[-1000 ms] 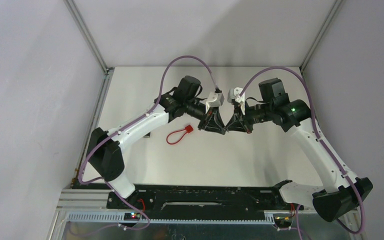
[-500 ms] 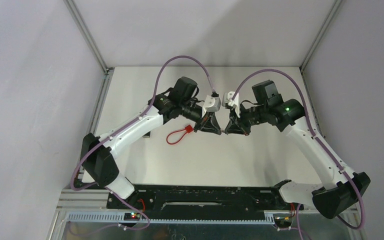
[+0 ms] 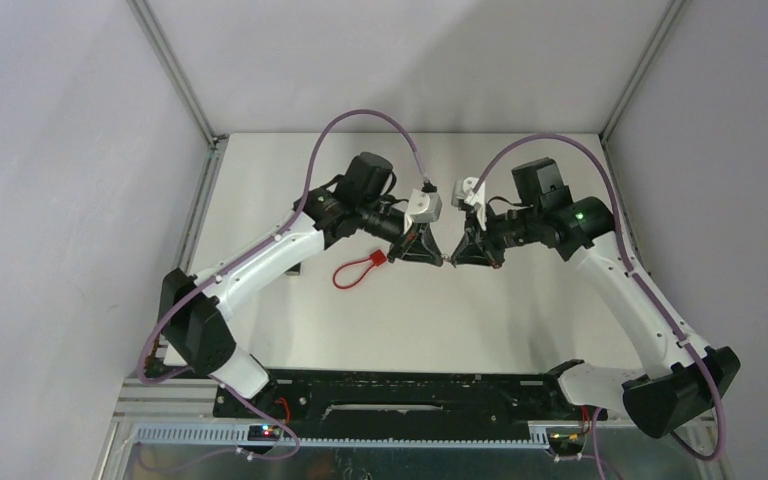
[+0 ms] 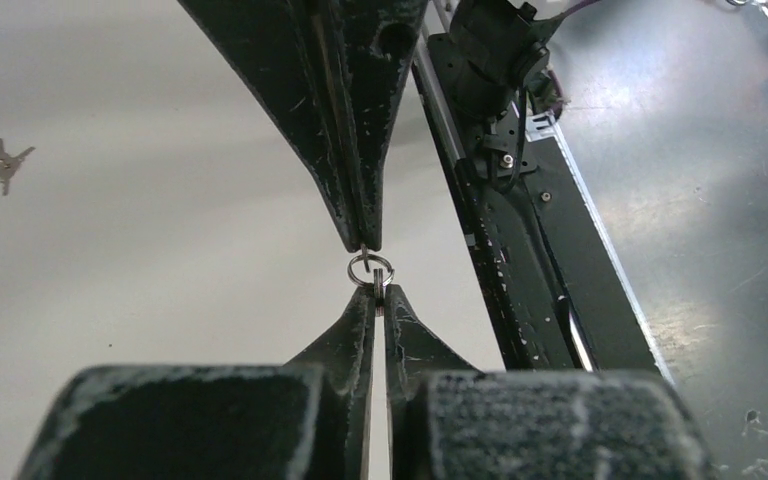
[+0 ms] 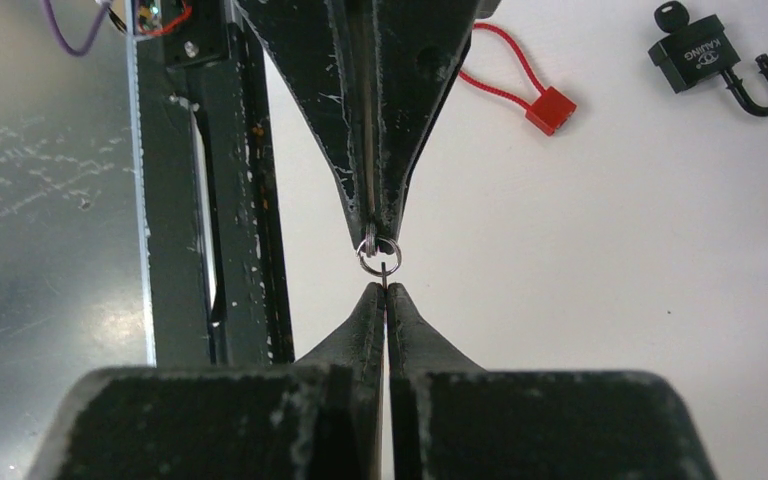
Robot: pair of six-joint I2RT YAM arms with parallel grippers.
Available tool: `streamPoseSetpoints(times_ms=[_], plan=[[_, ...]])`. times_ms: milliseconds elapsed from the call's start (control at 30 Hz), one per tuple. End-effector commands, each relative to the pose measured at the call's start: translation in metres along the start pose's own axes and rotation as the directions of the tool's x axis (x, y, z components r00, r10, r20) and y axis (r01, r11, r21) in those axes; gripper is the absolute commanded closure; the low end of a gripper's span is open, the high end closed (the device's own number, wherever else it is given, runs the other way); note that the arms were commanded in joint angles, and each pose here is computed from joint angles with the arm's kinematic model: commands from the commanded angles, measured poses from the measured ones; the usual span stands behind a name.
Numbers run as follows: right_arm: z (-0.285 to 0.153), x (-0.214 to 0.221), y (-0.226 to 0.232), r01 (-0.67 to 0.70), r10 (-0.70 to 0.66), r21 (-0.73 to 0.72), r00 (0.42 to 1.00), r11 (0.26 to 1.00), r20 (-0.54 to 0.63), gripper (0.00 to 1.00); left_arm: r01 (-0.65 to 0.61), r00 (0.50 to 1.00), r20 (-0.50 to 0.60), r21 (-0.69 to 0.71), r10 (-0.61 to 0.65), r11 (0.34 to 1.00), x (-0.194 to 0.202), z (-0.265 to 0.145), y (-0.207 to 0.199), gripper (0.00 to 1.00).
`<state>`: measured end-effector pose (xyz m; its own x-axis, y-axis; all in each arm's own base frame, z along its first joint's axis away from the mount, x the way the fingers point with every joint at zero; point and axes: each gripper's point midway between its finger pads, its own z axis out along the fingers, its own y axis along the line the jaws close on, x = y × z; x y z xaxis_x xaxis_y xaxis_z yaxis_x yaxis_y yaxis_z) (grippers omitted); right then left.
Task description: Unlock with the key
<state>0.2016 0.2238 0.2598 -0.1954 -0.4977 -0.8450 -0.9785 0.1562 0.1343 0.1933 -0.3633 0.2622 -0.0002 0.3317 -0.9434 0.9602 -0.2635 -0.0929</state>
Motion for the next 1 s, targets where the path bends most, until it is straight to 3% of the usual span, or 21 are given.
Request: streamPoseSetpoints(times_ms=[0, 133, 433, 800, 967], plan=[[-0.007, -0.005, 0.003, -0.046, 0.047, -0.026, 0.997, 0.999, 0.063, 1.00, -0.040, 0.998, 0.055, -0.039, 0.042, 0.998, -0.030, -0.010, -0.005, 0.94], [-0.007, -0.001, 0.005, -0.054, 0.056, -0.030, 0.996, 0.998, 0.067, 1.00, -0.038, 0.998, 0.049, -0.055, 0.040, 0.998, -0.031, -0.011, -0.002, 1.00], [-0.008, 0.002, 0.006, -0.082, 0.087, -0.044, 0.990, 0.996, 0.109, 1.00, -0.005, 0.998, 0.063, -0.082, 0.010, 0.997, -0.040, -0.012, 0.003, 0.99], [-0.007, -0.005, 0.008, -0.144, 0.165, -0.127, 0.970, 0.981, 0.178, 1.00, 0.069, 0.996, 0.075, -0.165, -0.057, 0.984, -0.050, -0.006, 0.032, 0.81], [-0.014, -0.011, -0.001, -0.200, 0.223, -0.120, 0.948, 0.973, 0.228, 1.00, 0.092, 0.995, 0.055, -0.196, -0.083, 0.976, -0.048, -0.007, 0.039, 0.62]])
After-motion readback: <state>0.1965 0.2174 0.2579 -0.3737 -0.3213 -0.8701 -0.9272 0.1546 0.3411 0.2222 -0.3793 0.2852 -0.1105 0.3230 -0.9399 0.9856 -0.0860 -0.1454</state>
